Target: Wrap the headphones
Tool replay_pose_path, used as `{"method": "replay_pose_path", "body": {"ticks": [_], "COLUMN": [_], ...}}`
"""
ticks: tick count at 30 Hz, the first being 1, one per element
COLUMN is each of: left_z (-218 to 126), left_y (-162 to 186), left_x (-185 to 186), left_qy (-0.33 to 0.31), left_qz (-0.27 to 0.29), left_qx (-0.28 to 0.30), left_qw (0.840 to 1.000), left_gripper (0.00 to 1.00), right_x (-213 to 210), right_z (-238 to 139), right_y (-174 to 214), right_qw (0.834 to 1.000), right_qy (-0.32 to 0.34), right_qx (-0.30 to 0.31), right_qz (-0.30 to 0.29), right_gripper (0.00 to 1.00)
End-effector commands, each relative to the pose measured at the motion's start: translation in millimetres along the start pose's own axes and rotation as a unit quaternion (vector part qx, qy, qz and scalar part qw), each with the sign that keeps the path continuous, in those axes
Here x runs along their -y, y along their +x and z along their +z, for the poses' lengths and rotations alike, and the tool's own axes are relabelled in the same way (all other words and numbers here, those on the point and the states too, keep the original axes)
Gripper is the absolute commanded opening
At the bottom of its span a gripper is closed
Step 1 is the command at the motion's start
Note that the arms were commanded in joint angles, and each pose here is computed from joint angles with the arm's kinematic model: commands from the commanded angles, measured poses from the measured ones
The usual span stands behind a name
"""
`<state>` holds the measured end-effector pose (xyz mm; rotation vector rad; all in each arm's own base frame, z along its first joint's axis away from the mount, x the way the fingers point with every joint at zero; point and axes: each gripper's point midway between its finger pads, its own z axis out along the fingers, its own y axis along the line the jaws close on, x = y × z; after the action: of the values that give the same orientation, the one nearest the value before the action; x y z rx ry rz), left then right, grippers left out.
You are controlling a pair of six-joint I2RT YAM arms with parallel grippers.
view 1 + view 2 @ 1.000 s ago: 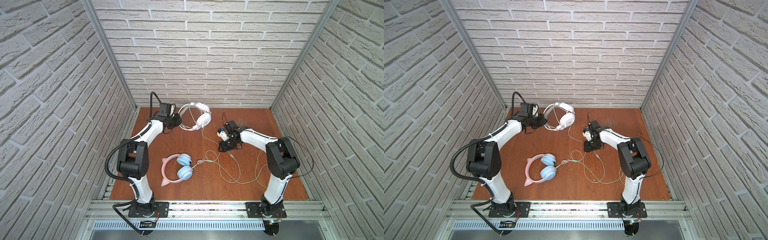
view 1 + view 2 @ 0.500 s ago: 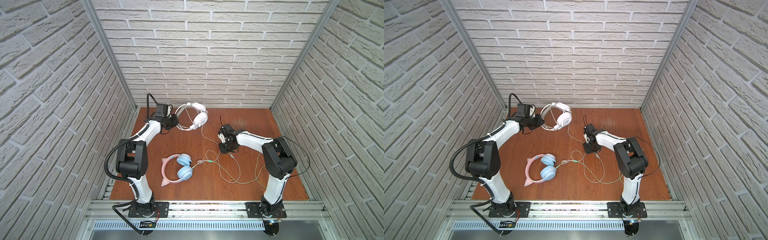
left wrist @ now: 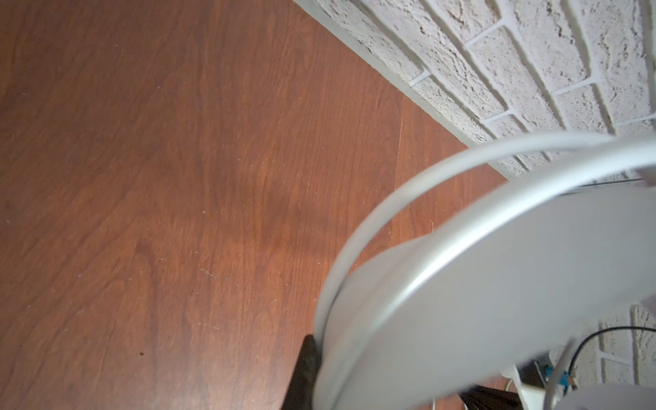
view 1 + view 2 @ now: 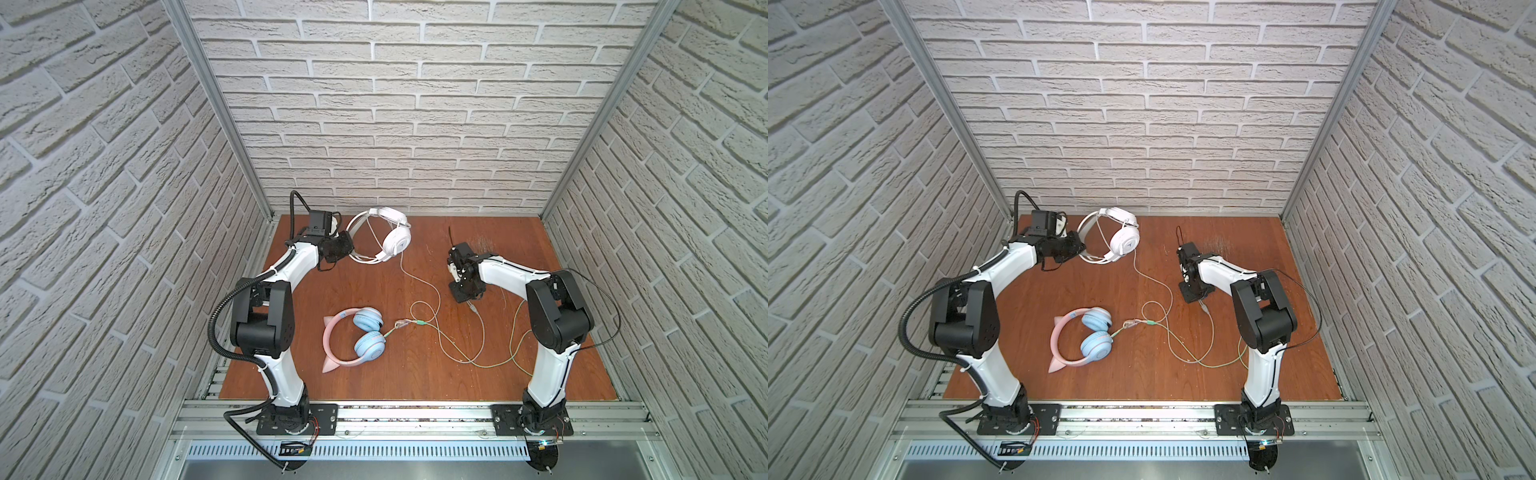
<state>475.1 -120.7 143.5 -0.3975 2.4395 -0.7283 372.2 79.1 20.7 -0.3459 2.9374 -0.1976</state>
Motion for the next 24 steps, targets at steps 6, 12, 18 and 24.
{"method": "replay_pose_path", "body": {"ticks": [6,12,18,24], "left_z": [-26.7,-25.7,-23.7,-24.9], "left_y": [-19.7,-18.4,-18.8,-18.6], "left_x": [27.1,25.5,24.1,23.1], "left_qy": [0.041,0.038,0.035,0.031], "left_qz": [0.021,0.021,0.017,0.016], "left_qx": [0.032,0.028,0.028,0.029], "left_qw": [0.998,0.999,0.999,0.999], "left_gripper": [0.00,0.00,0.00,0.00], "right_x": [74.3,57.7,-4.5,-61.6], "right_z": [-0.3,-33.7,-80.2,-89.3], "right_y": [0.4,-15.6,-24.1,-4.5], "right_qw": [0.997,0.996,0.982,0.978], "right_qy": [0.066,-0.043,-0.149,-0.174], "right_qx": [-0.013,0.058,0.115,0.097], "right_qz": [0.039,0.047,-0.008,-0.062], "right_gripper": [0.11,0.12,0.22,0.33]}}
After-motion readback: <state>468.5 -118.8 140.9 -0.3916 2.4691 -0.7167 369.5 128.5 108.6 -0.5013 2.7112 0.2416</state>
